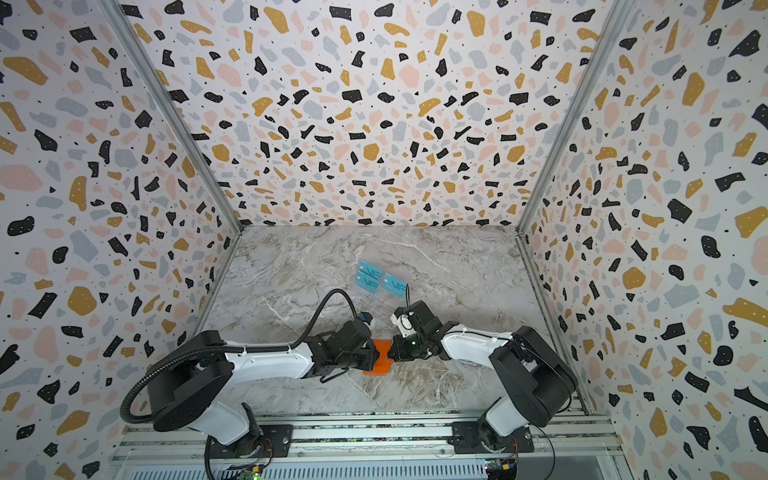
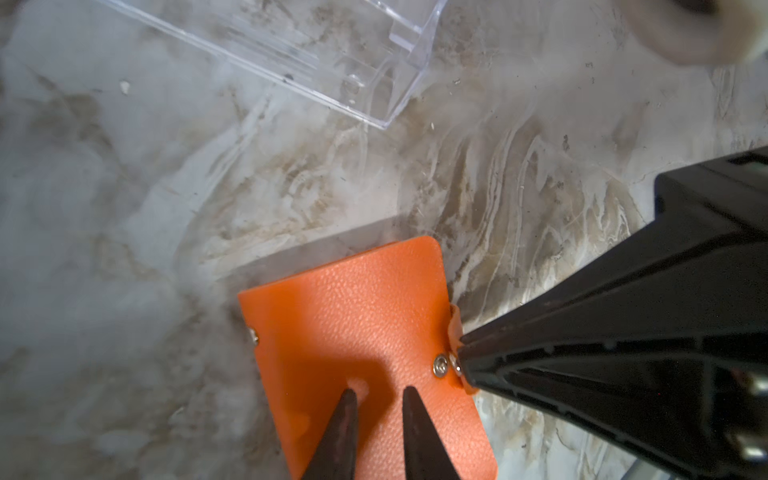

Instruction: Put the credit cards into the card holder

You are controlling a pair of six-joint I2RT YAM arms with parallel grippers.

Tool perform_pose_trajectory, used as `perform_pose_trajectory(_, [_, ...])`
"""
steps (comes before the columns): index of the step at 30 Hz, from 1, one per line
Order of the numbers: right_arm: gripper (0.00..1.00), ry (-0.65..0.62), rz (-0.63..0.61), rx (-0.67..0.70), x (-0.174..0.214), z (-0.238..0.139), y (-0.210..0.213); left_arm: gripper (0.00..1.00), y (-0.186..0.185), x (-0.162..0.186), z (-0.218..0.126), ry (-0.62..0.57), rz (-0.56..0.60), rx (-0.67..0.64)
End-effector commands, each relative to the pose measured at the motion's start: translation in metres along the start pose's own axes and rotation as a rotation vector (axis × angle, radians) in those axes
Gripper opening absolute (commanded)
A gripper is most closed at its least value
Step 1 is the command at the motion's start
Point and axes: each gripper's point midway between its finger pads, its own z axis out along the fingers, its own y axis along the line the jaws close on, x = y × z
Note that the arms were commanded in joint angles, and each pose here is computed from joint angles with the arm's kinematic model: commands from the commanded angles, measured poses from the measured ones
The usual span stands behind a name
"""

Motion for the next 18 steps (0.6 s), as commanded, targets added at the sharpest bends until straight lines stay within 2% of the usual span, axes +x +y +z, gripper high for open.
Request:
perform_pose_trajectory(1, [0.00, -0.035, -0.051, -0.019, -0.015, 0.002, 0.012, 0.24, 0.031, 0.031, 0.005, 0.101, 0.004, -0.119])
perform_pose_trajectory(18, [0.00, 0.063, -0.109, 0.161, 0.001, 0.013, -0.003, 0.24, 0.031, 0.030, 0.004, 0.098, 0.007, -0.117])
